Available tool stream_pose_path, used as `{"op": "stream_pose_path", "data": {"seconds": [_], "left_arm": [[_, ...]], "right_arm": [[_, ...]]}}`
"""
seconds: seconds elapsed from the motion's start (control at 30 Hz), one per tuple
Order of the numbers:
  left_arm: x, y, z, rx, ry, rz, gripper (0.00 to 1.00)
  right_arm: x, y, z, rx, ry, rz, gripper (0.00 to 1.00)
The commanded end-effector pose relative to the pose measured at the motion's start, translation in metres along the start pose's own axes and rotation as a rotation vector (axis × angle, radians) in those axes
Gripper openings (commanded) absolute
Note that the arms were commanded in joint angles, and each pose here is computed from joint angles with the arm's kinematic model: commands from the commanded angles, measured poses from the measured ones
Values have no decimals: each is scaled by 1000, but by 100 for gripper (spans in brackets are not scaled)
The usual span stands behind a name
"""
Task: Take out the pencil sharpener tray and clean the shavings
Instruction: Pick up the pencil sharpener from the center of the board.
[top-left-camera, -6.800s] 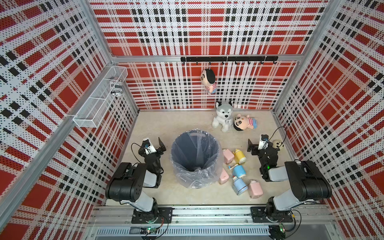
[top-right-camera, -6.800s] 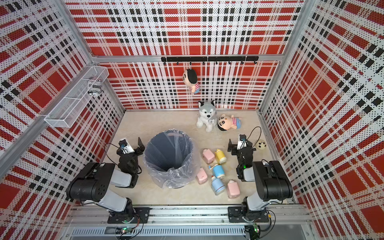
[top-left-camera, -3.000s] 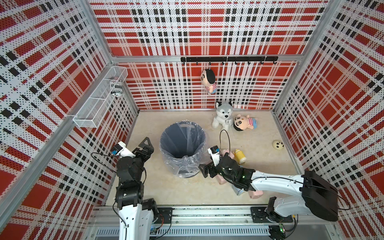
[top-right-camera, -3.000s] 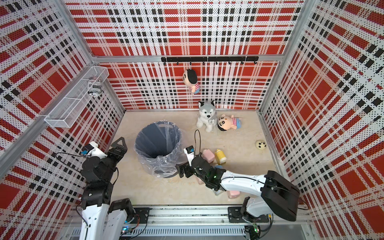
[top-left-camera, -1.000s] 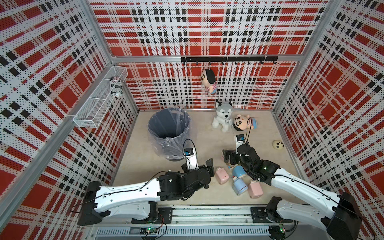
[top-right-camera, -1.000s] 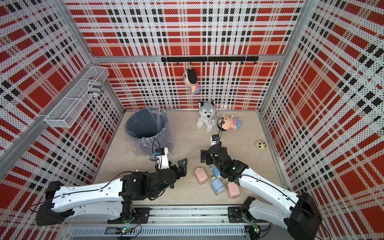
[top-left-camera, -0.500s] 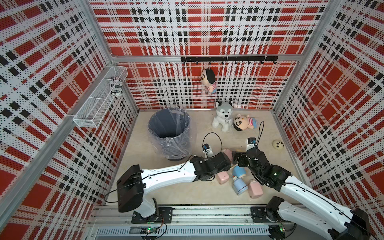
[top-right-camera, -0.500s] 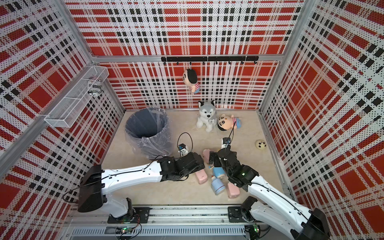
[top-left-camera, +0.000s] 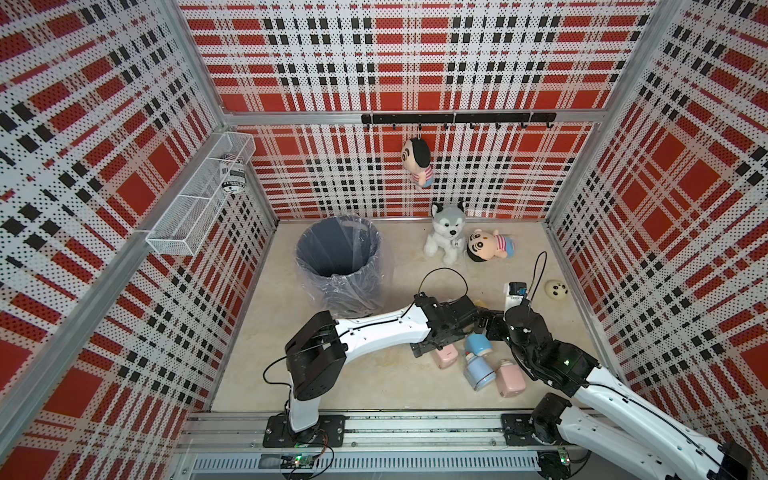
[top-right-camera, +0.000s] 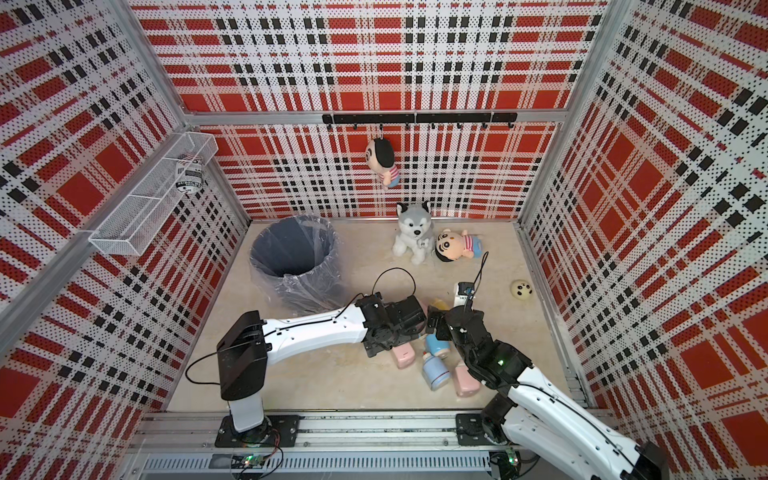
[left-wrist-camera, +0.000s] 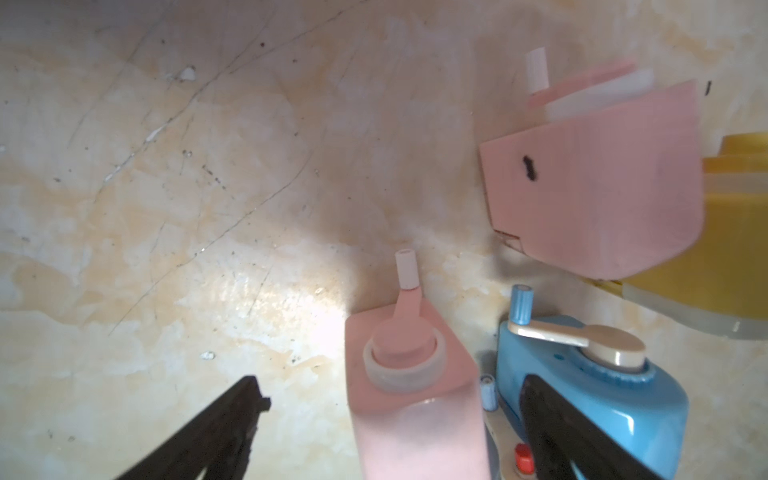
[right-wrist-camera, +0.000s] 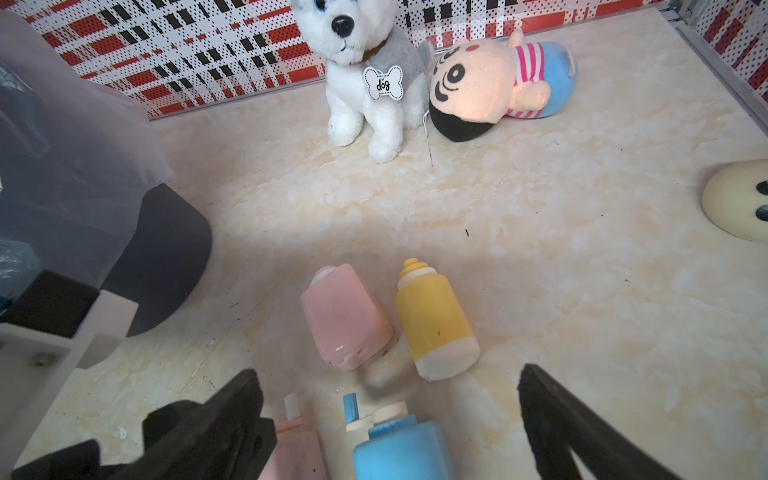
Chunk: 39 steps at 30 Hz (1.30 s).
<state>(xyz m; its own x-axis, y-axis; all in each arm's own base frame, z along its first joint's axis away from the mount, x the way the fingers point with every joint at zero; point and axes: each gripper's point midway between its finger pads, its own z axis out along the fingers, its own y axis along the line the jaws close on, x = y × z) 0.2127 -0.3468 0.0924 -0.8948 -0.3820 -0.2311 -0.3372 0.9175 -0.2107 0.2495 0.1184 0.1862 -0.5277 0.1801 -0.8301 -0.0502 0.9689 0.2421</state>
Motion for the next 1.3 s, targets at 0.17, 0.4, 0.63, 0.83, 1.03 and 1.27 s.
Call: {"op": "stream_pose_path", "data": {"seconds": [0.17, 0.4, 0.63, 0.83, 1.03, 1.27], "left_arm": [[-8, 3, 6, -25, 46, -102, 99], [10, -8, 18, -37, 107, -97, 97], [22, -4, 26, -65, 123, -101, 91], [25, -6, 31, -76, 126, -98, 87], [24, -3, 37, -103, 121, -92, 78], [23, -5, 38, -100, 116, -90, 70]], "right_arm": [[8, -5, 5, 16, 9, 10, 100], [14, -8, 9, 26, 18, 11, 100], [13, -14, 2, 31, -7, 23, 100], [14, -16, -1, 24, -13, 27, 100], [18, -15, 1, 17, -5, 27, 100], [21, -13, 3, 8, 7, 15, 100]]}}
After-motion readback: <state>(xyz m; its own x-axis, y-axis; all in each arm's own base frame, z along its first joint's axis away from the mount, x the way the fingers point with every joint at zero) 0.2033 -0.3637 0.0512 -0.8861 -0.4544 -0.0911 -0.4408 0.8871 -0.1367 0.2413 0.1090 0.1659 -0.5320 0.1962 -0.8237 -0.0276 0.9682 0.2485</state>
